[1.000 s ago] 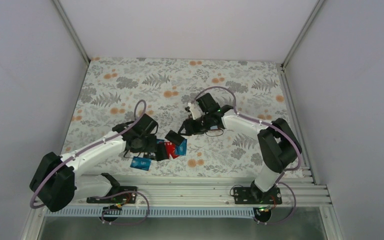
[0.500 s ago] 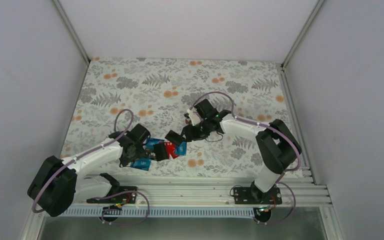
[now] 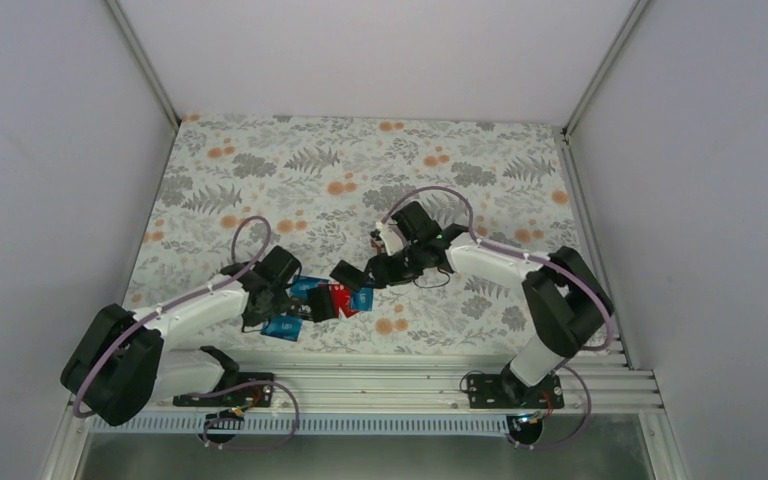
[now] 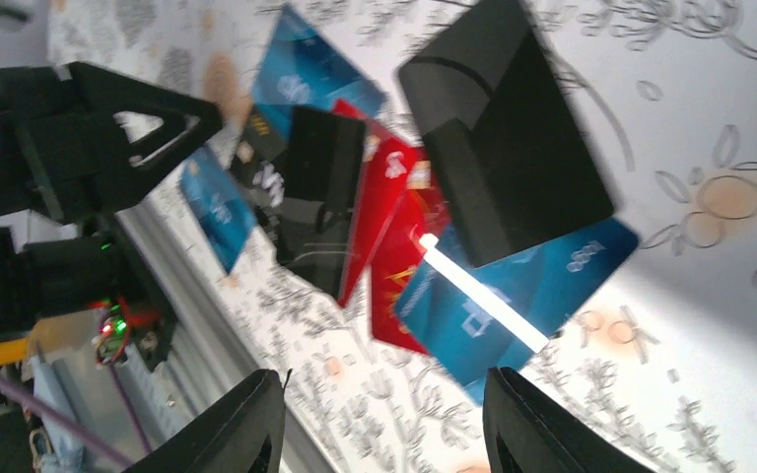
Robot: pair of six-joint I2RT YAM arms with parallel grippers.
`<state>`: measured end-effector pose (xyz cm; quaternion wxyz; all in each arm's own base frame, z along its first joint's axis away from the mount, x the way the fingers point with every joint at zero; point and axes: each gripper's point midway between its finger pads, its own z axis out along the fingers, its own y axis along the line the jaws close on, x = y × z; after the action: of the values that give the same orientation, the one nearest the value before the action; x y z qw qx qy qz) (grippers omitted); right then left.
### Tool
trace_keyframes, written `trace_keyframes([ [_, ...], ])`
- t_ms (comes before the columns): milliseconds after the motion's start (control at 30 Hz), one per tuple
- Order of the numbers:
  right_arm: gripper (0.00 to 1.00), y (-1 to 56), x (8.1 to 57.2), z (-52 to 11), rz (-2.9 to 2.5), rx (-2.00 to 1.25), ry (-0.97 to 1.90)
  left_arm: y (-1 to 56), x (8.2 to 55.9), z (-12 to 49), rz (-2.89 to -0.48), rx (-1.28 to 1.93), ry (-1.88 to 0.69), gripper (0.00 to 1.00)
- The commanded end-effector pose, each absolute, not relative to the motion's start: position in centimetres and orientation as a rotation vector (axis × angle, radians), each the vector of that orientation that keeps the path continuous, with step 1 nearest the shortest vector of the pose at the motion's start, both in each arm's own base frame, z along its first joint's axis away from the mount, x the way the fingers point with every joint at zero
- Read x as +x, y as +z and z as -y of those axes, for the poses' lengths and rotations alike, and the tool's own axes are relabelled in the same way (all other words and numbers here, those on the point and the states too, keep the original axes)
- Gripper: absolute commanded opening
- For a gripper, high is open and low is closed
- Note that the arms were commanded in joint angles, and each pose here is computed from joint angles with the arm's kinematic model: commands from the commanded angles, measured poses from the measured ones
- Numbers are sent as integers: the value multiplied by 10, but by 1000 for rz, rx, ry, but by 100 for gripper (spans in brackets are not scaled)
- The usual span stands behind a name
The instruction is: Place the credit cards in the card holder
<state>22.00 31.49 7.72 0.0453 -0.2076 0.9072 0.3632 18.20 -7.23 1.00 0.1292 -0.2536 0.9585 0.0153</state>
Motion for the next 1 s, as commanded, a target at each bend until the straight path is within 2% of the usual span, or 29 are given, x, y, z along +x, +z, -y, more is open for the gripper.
trace_keyframes([
  [0, 53, 109, 201, -324, -2708, -646, 1210, -11, 160, 87, -2888, -708, -45, 47],
  [667, 54, 80, 129, -362, -2887, -356, 1343, -15, 135, 135, -2929, -557, -105, 47],
  [900, 54, 80, 100, -392, -2934, -286, 1415, 8, 151, 140, -2849, -517, -90, 48],
  [967, 58, 82, 95, -401, -2943, -265, 1412, 20, 158, 141, -2821, -492, -86, 51],
])
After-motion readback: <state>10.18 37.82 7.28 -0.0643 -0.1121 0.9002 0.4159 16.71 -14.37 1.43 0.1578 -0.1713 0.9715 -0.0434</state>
